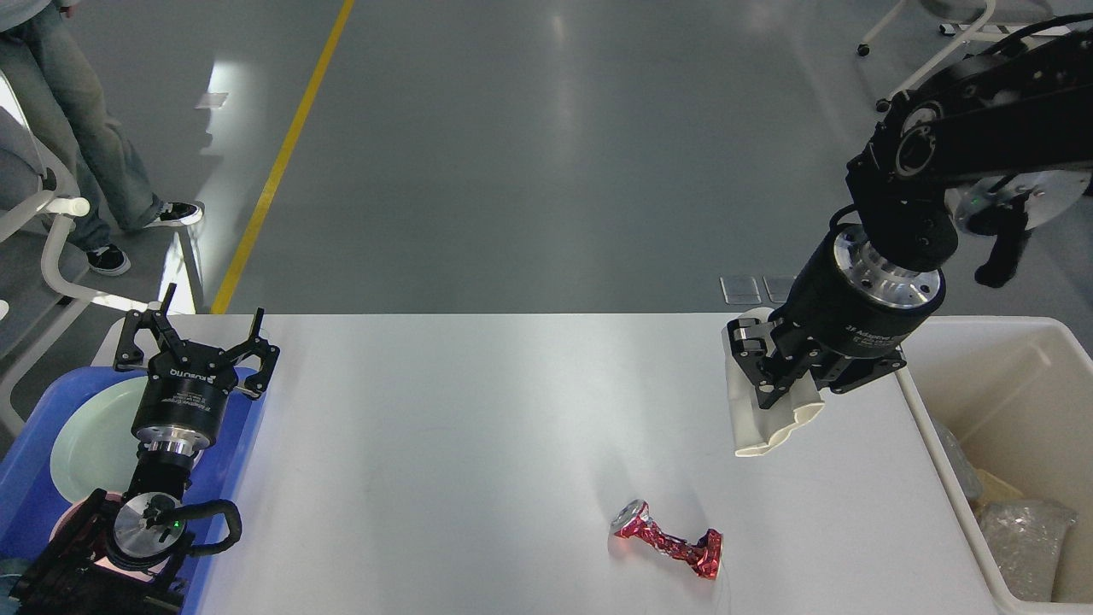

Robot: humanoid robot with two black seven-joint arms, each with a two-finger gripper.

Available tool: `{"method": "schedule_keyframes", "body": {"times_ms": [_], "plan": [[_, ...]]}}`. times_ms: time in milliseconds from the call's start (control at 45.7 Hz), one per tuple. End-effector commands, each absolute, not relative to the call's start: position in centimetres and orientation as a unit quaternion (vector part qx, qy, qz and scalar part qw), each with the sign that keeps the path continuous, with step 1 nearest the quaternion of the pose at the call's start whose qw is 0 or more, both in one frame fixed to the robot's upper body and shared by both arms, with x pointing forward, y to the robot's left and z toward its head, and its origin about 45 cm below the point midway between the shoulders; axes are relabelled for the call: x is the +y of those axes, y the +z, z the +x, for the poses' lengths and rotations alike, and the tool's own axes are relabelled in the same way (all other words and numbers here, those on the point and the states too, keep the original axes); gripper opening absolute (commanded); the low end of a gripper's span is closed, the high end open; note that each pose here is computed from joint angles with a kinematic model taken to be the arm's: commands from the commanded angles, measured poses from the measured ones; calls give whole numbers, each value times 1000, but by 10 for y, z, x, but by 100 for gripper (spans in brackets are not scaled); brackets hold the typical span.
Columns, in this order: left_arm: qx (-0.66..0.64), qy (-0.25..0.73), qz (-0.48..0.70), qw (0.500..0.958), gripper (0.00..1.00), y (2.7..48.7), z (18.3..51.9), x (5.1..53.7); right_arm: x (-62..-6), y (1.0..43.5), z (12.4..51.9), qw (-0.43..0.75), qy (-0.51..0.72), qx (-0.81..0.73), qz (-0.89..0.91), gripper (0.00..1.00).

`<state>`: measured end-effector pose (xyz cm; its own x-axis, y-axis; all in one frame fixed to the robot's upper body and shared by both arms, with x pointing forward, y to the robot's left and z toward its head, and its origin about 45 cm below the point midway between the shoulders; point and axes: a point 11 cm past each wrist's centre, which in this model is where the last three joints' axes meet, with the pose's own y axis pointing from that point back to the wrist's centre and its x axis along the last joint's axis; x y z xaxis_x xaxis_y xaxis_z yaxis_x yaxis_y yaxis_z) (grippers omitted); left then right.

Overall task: Tidy desktop
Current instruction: 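Lift the paper cup with the right gripper over the bin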

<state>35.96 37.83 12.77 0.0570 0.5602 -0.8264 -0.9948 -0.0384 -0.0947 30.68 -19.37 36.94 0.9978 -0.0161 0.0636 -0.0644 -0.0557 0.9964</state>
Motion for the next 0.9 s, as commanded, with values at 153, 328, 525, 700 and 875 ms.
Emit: {"method": "schedule_keyframes", "body": {"times_ms": [153,328,525,700,875], "plan": [[296,620,-368,627,97,128,360,378,-198,373,311,684,21,-43,728,0],[296,620,-368,627,97,128,360,378,-223,376,321,688,5,-83,721,0],[296,620,-368,627,97,128,360,378,-294,368,349,685,-33,-188,704,0],[296,620,-368,627,97,128,360,378,-378,350,362,674,-72,-271,684,0],[296,620,-368,627,97,128,360,378,-466,319,367,679,-104,-348,638,0]]}}
